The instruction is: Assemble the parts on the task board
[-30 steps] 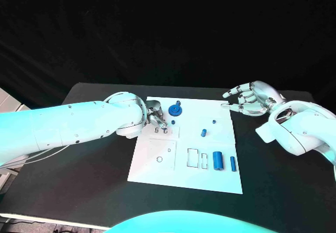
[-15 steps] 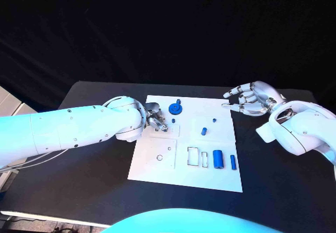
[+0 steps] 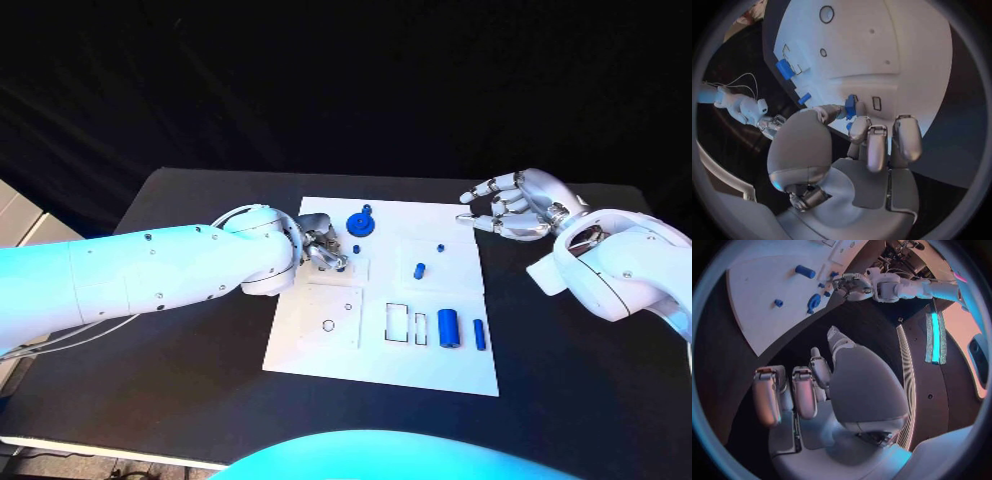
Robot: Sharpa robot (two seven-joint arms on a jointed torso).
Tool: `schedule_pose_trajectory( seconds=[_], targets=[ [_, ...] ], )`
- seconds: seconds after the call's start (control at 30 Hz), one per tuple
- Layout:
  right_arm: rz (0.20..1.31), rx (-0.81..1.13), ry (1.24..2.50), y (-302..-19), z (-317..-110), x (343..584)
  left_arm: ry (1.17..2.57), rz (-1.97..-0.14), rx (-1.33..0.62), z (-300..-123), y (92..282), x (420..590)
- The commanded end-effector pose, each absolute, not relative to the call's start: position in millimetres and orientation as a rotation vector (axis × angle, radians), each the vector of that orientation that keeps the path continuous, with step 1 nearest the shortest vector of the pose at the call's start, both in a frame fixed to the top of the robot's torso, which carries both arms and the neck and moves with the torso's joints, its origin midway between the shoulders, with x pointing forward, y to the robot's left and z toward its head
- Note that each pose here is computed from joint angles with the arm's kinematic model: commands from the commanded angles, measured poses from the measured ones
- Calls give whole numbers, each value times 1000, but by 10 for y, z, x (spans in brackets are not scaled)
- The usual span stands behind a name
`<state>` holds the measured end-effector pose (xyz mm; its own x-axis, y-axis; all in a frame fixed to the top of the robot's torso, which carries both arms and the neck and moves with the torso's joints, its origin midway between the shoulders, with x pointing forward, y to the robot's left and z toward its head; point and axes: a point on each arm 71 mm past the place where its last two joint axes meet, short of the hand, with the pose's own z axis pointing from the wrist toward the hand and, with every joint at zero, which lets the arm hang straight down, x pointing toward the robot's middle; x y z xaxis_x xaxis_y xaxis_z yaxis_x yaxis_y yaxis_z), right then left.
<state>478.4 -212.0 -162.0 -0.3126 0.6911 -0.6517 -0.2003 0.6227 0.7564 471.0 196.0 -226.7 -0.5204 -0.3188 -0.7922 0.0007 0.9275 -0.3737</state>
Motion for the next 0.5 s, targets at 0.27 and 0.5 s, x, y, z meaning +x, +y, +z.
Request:
schedule_pose_trajectory(
  seconds=[0.27,0.5],
  targets=[
    [952,395,1671,-2107,-1626,4776,2070,-434,-173,-2260,1913,4671],
    [951,395,1671,-2110,-1628,4776,2086,-469,-207,-2201,1930,4629]
  ],
)
